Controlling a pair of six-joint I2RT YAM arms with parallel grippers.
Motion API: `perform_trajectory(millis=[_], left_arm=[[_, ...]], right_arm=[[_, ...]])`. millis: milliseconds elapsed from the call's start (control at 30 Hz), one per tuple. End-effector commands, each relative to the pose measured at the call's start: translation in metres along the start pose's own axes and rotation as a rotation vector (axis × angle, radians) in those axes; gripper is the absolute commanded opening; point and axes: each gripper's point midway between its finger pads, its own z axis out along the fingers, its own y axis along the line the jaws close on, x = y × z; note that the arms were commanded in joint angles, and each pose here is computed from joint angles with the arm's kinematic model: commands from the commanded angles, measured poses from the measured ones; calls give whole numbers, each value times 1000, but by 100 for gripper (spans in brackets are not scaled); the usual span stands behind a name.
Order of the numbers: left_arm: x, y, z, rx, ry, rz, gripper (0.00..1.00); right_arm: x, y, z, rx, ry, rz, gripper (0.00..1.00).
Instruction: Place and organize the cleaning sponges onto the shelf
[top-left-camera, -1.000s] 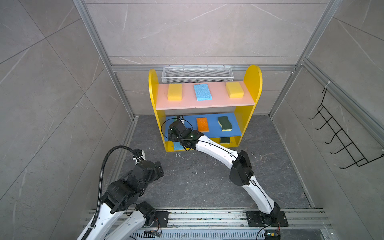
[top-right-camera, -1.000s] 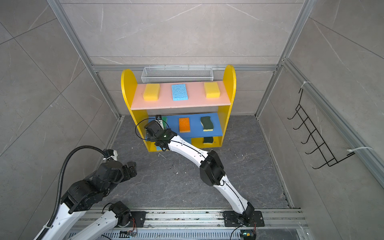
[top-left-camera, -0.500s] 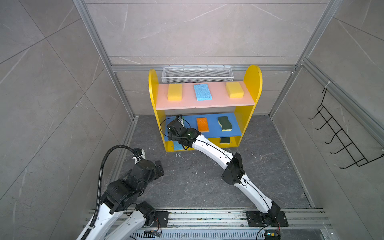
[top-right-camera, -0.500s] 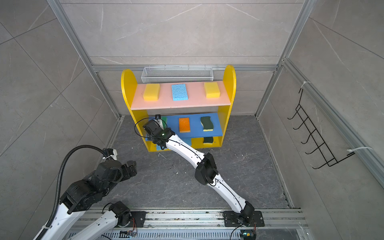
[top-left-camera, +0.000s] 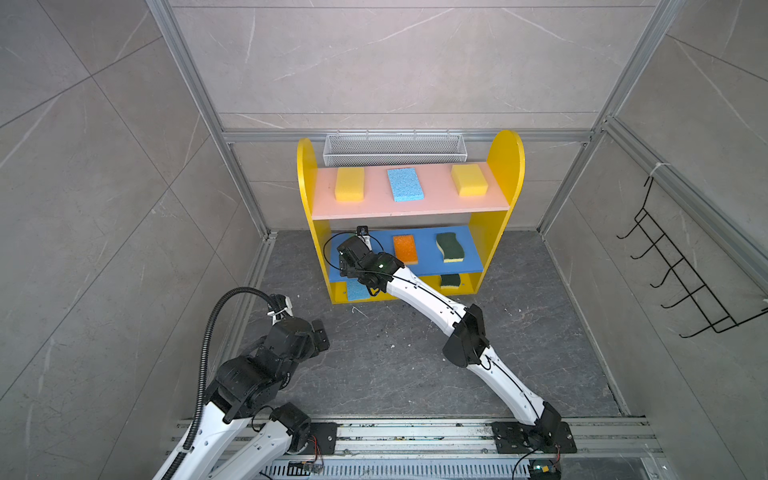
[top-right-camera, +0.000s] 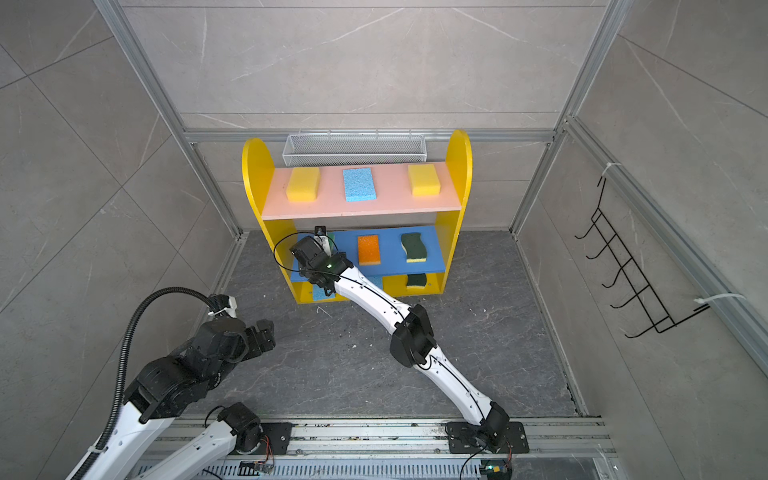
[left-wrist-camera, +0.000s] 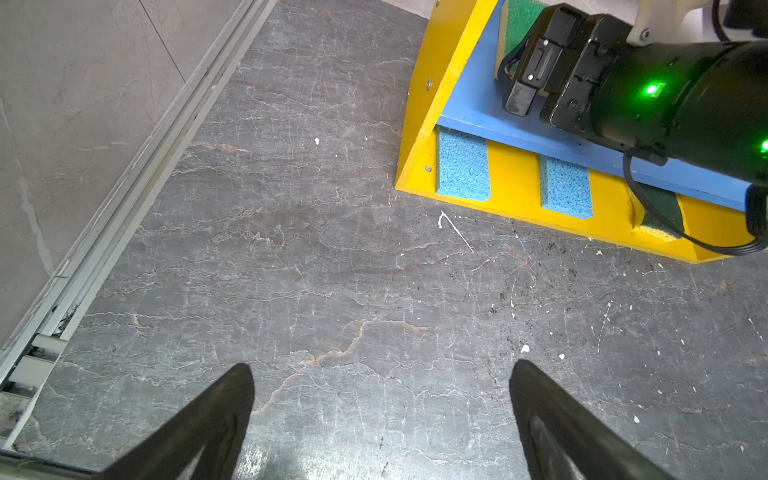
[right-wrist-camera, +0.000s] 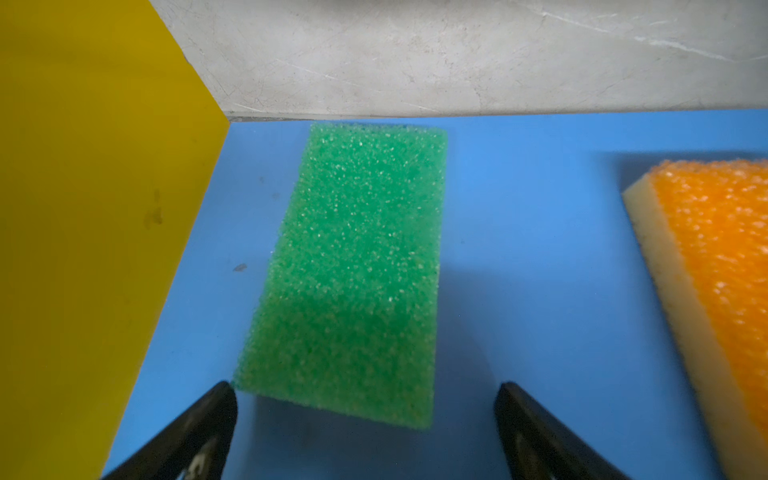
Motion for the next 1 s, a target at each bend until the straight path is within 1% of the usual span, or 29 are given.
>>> perform_trajectory(millis=[0,133,467,667,867,967], left_arm=[[-21,-1,-11,7,-71,-21,98],[-22,0,-11,5,-75,-25,98],[-22,2,-14,2,-77,-22,98],[-23,3,-15,4,-80,-26,98],[-23,3,-17,6,-79,-35,98],[-23,5,-19,9,-84,-48,98]], right_arm=[[31,0,24,0,70,-57,98],[34,4,27,-24,81,-81,98],[45,3,33,-21,106,-95,93],[47,3,33,-23,115,-99,85],[50,2,30,-25,133,-112,71],[50,2,26,-27,142,-120,69]])
